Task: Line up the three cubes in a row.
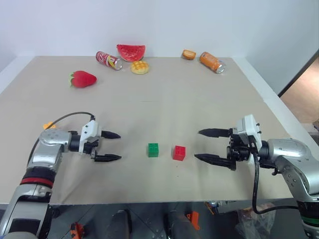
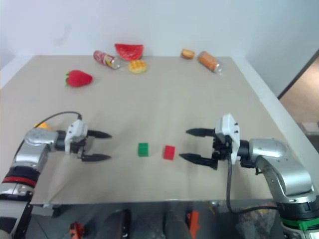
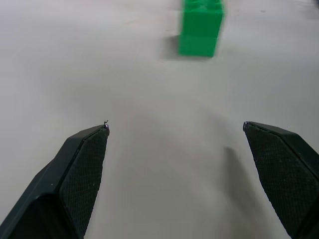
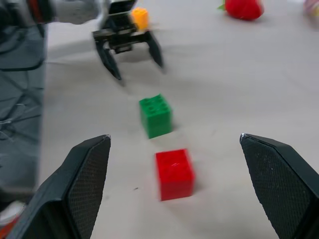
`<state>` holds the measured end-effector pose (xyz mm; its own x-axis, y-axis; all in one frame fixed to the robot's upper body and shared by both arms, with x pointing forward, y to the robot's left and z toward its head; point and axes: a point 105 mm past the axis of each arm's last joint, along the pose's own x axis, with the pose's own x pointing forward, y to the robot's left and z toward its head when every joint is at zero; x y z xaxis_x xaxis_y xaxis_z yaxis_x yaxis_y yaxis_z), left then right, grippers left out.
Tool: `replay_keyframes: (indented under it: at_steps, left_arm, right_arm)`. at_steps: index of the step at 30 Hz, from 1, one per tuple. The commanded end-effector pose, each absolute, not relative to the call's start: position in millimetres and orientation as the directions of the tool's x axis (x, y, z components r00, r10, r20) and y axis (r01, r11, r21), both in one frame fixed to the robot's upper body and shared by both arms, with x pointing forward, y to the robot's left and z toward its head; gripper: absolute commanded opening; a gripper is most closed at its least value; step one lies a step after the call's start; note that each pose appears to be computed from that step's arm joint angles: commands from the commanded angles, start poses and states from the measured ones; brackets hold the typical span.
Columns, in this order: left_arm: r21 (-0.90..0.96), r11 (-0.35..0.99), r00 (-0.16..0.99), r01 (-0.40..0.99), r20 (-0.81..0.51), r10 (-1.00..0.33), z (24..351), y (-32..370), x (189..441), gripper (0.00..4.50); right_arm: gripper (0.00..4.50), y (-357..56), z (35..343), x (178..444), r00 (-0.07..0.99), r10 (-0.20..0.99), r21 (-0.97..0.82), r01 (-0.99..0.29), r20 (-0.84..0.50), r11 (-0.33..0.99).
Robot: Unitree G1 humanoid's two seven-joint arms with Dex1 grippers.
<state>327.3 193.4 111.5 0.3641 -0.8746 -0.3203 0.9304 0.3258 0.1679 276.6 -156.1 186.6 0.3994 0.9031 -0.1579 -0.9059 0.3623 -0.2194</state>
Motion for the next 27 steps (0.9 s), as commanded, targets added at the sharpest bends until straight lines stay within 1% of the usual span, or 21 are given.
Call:
replay_keyframes:
  at_steps: [1, 2, 4, 6, 8, 10, 12, 17, 18, 20, 22, 24, 27]
  left_arm:
    - [0.161, 0.591, 0.613, 0.79, -0.199, -0.765, 133, 206, 340, 4.46]
    - [0.121, 0.688, 0.698, 0.715, -0.165, -0.696, 135, 212, 342, 4.46]
    - [0.051, 0.809, 0.806, 0.586, -0.143, -0.575, 130, 223, 342, 4.46]
    - [0.043, 0.87, 0.866, 0.491, -0.136, -0.481, 125, 232, 340, 4.46]
    - [0.021, 0.956, 0.944, 0.293, -0.163, -0.286, 113, 253, 342, 4.46]
    - [-0.019, 0.991, 0.976, 0.133, -0.169, -0.134, 109, 265, 339, 4.46]
    - [-0.042, 0.999, 0.984, 0.029, -0.175, -0.036, 109, 272, 335, 4.46]
    - [-0.053, 0.984, 0.969, -0.17, -0.189, 0.157, 111, 288, 327, 4.46]
    - [-0.021, 0.979, 0.966, -0.204, -0.169, 0.197, 115, 291, 325, 4.46]
    - [-0.027, 0.952, 0.943, -0.304, -0.154, 0.296, 118, 299, 318, 4.46]
    - [-0.052, 0.924, 0.916, -0.378, -0.168, 0.365, 116, 306, 312, 4.46]
    - [-0.061, 0.913, 0.905, -0.403, -0.176, 0.388, 116, 305, 309, 4.46]
    - [-0.049, 0.904, 0.897, -0.426, -0.151, 0.414, 122, 304, 310, 4.46]
  right_arm:
    - [4.32, -148, 199, 292, 0.478, 0.875, -0.302, -0.848, -0.078, 0.436]
    - [4.32, -140, 200, 294, 0.477, 0.877, -0.312, -0.843, -0.059, 0.437]
    - [4.32, -127, 200, 296, 0.467, 0.883, -0.322, -0.842, -0.037, 0.432]
    - [4.32, -119, 198, 299, 0.467, 0.884, -0.325, -0.841, -0.032, 0.432]
    - [4.32, -108, 194, 299, 0.44, 0.897, -0.327, -0.854, -0.035, 0.405]
    - [4.32, -99, 191, 298, 0.404, 0.914, -0.329, -0.869, -0.041, 0.369]
    - [4.32, -96, 191, 300, 0.392, 0.919, -0.329, -0.874, -0.039, 0.358]
    - [4.32, -94, 189, 303, 0.38, 0.924, -0.325, -0.879, -0.04, 0.347]
    - [4.32, -93, 188, 302, 0.373, 0.927, -0.321, -0.884, -0.041, 0.341]
    - [4.32, -92, 186, 302, 0.367, 0.929, -0.313, -0.888, -0.037, 0.338]
    - [4.32, -91, 184, 302, 0.363, 0.931, -0.312, -0.889, -0.036, 0.334]
    - [4.32, -89, 185, 302, 0.359, 0.933, -0.308, -0.891, -0.03, 0.333]
    - [4.32, -88, 184, 302, 0.355, 0.935, -0.308, -0.893, -0.029, 0.329]
